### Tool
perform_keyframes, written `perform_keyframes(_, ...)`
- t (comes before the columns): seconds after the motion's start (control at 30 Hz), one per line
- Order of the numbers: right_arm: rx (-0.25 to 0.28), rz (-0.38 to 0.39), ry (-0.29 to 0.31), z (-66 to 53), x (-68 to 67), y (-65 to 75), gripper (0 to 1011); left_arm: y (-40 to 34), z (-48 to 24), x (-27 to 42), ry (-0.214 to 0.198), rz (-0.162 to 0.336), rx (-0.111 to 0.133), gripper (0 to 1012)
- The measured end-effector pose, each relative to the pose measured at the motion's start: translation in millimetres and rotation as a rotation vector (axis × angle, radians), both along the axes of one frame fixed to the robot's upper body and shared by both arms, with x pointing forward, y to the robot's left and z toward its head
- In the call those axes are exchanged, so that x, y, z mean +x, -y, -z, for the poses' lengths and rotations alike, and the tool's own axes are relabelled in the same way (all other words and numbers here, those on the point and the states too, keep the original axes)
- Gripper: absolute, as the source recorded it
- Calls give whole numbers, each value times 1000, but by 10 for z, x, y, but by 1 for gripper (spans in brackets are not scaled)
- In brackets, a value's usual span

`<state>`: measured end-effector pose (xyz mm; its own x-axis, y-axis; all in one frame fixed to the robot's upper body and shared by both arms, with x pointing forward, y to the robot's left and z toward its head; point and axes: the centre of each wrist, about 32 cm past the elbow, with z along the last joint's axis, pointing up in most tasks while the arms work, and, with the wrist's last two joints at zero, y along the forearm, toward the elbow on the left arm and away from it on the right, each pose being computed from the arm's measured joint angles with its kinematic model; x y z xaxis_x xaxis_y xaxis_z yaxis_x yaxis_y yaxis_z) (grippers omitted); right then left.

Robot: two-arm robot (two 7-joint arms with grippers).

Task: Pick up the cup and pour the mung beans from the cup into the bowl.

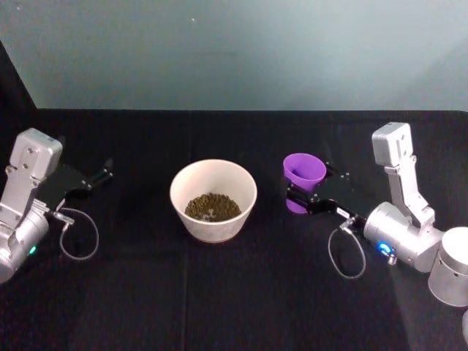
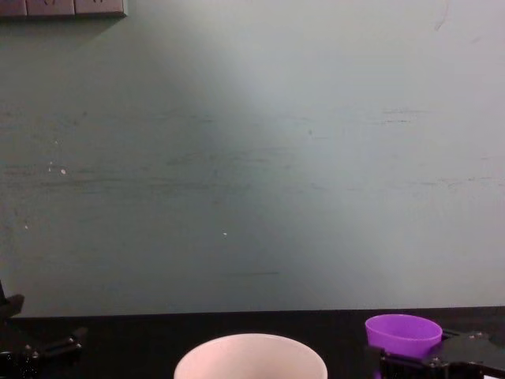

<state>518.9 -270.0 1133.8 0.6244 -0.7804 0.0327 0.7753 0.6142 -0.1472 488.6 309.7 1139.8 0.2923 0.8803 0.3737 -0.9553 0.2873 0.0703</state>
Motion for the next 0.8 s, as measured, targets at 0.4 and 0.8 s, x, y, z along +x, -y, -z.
perform_keyframes(0.4, 4, 6, 12, -2, -4, 4, 997, 0, 0, 0, 0, 0, 0, 1000)
perform_keyframes(0.8, -13, 24, 108, -325, -119, -32, 1003, 0, 0, 0, 0, 0, 0, 1000)
